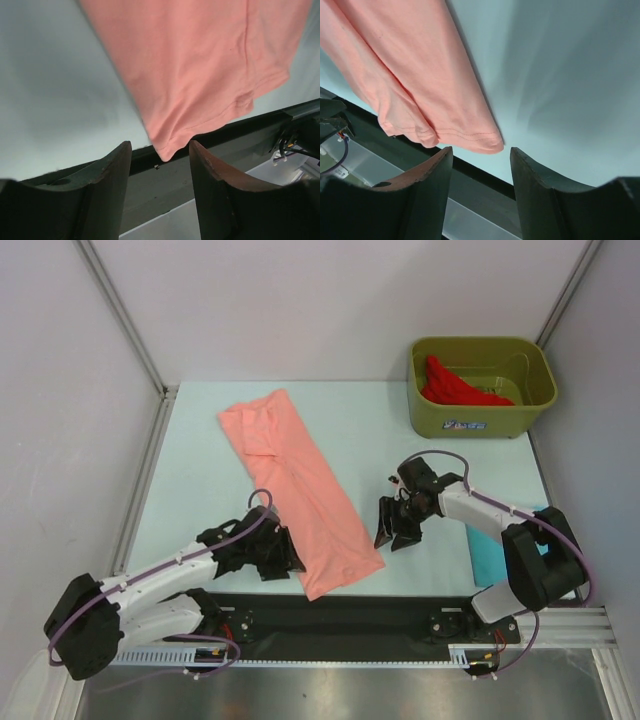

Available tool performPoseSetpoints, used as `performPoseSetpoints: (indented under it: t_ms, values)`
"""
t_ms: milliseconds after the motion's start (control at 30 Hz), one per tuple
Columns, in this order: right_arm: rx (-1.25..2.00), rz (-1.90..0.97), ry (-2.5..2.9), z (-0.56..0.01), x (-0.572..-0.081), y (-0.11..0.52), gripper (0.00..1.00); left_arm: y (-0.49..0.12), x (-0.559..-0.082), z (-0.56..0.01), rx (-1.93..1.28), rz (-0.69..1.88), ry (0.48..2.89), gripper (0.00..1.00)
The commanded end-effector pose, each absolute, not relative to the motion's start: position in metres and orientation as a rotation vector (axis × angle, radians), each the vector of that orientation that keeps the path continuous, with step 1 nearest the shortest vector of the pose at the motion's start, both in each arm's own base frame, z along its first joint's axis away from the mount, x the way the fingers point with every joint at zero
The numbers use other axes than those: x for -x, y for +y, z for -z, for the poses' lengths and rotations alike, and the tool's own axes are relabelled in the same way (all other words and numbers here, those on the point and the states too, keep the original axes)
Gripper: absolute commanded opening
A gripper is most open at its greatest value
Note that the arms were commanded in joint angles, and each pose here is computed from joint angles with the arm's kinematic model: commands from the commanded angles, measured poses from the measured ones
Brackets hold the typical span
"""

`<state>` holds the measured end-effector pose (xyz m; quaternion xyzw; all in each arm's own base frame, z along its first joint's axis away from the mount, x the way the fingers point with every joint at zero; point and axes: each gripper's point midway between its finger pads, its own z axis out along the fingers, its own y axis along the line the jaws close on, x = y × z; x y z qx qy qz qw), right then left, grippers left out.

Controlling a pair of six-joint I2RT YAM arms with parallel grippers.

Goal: Fold and stack the t-shirts
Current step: Fold the tshirt

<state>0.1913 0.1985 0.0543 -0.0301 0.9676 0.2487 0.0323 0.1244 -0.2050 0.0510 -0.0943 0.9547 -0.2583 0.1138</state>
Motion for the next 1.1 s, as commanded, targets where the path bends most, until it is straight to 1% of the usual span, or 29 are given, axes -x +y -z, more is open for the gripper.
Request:
performPoseSetpoints:
  t_ms: [0, 67, 133, 333, 500, 667, 900, 1000, 1067]
  values:
    - [0.140, -0.822, 2.968, -0.048, -0.191, 0.201, 0.55, -0.211, -0.120, -0.047, 0.463, 0.797, 2.802, 0.54]
    - [0.145, -0.812, 2.975, -0.046, -0.188, 0.198, 0.54, -0.212, -0.109, -0.038, 0.536, 0.819, 2.840, 0.53]
    - [0.142, -0.801, 2.977, -0.044, -0.187, 0.196, 0.54, -0.220, -0.104, -0.037, 0.542, 0.869, 2.845, 0.52]
    - [0.114, -0.774, 3.003, -0.039, -0.184, 0.193, 0.53, -0.232, -0.082, -0.027, 0.559, 0.860, 2.949, 0.55]
    - [0.104, -0.781, 2.987, -0.040, -0.186, 0.195, 0.54, -0.232, -0.079, -0.021, 0.689, 0.818, 2.940, 0.56]
    - [0.117, -0.781, 2.976, -0.043, -0.185, 0.193, 0.55, -0.229, -0.087, -0.026, 0.824, 0.801, 2.854, 0.55]
    - [0.125, -0.772, 2.992, -0.034, -0.181, 0.189, 0.55, -0.239, -0.085, -0.020, 0.869, 0.789, 2.872, 0.54]
    - [0.117, -0.754, 2.992, -0.032, -0.182, 0.186, 0.55, -0.239, -0.082, -0.018, 0.880, 0.720, 2.892, 0.53]
    - [0.106, -0.759, 2.994, -0.032, -0.183, 0.185, 0.55, -0.240, -0.081, -0.016, 0.909, 0.705, 2.898, 0.51]
